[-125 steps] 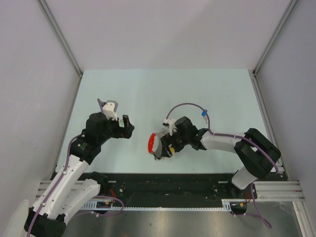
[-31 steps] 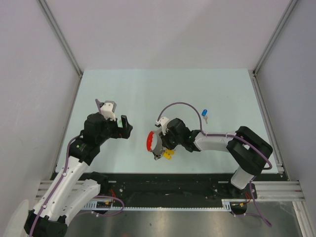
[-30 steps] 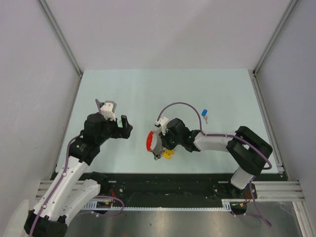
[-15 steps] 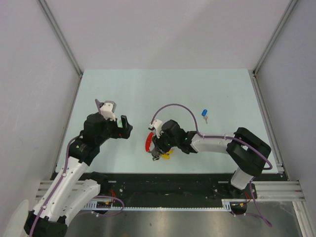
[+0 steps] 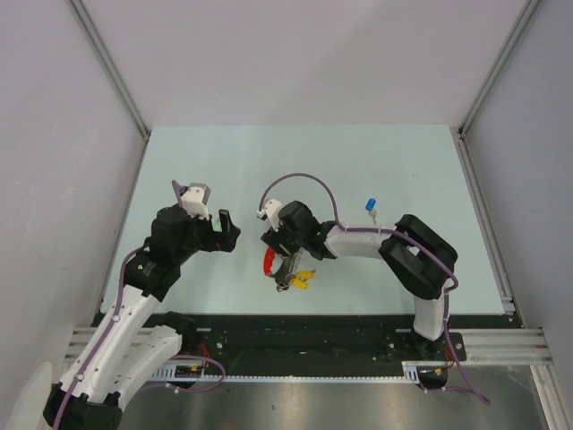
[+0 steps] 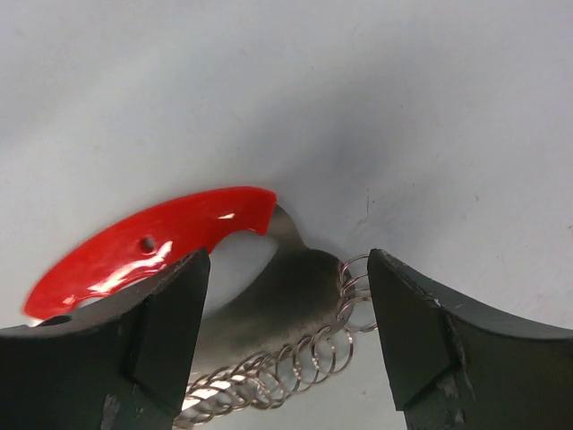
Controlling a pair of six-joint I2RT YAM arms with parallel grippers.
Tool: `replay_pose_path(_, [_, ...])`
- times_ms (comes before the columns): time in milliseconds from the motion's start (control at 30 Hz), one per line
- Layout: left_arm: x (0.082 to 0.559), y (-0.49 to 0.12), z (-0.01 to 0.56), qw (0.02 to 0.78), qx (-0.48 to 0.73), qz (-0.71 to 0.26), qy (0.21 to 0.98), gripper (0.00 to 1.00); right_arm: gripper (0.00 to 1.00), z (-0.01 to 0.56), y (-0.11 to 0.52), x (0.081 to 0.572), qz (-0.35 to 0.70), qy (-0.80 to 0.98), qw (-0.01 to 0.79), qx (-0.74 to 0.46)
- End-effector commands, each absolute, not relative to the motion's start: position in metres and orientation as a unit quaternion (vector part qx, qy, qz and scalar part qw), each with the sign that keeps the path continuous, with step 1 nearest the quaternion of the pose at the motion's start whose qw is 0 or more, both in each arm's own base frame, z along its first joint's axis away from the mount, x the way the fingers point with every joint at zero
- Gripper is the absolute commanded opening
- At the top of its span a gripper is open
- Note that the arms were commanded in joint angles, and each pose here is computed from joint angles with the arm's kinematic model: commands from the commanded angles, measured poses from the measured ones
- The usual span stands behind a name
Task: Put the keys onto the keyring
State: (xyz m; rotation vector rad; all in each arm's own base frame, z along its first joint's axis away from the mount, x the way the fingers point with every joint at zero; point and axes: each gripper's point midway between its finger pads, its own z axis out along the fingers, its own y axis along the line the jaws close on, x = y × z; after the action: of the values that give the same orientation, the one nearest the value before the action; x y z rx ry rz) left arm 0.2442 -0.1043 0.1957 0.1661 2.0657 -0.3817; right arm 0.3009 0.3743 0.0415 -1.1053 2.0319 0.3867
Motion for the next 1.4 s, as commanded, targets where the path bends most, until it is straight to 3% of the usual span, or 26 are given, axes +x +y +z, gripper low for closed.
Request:
replay_pose_path(0, [0.243, -0.105, 0.199, 0.503, 0.094, -0.156, 0.845, 1.00, 0.77, 0.037, 0.367, 0.319, 0.091, 0.796, 0.400, -0.446])
replay_pose_path(433, [0.243, -0.105, 0.200, 0.506, 0.094, -0.157, 0.843, 1.00, 0.76, 0.012, 0.284, 0.323, -0.033, 0.883, 0.330, -0.332])
replay_pose_path(700, [0.242, -0.106, 0.201, 0.509, 0.096, -0.160, 0.840, 1.00, 0.74, 0.012, 0.253, 0.271, -0.034, 0.932, 0.262, -0.250])
replay_pose_path(933, [0.242, -0.106, 0.202, 0.510, 0.097, -0.163, 0.839, 1.00, 0.70, 0.051, 0.272, 0.274, 0.012, 0.911, 0.314, -0.267])
replay_pose_path(1033, [0.242, -0.106, 0.203, 0.511, 0.097, -0.162, 0.839, 1.00, 0.62, 0.060, 0.273, 0.281, 0.028, 0.909, 0.326, -0.259])
replay_pose_path(1133, [0.242, -0.106, 0.203, 0.512, 0.096, -0.162, 0.838, 1.00, 0.45, 0.058, 0.267, 0.282, 0.024, 0.912, 0.319, -0.257])
replay_pose_path(1167, [0.242, -0.106, 0.203, 0.512, 0.097, -0.162, 0.838, 1.00, 0.34, 0.056, 0.266, 0.283, 0.021, 0.913, 0.317, -0.258])
replay_pose_path(1267, [0.241, -0.107, 0.203, 0.511, 0.098, -0.164, 0.838, 1.00, 0.22, 0.053, 0.266, 0.279, 0.021, 0.912, 0.308, -0.270])
replay_pose_path(1367, [0.242, -0.107, 0.203, 0.511, 0.097, -0.165, 0.838, 1.00, 0.19, 0.050, 0.271, 0.273, 0.025, 0.907, 0.300, -0.293])
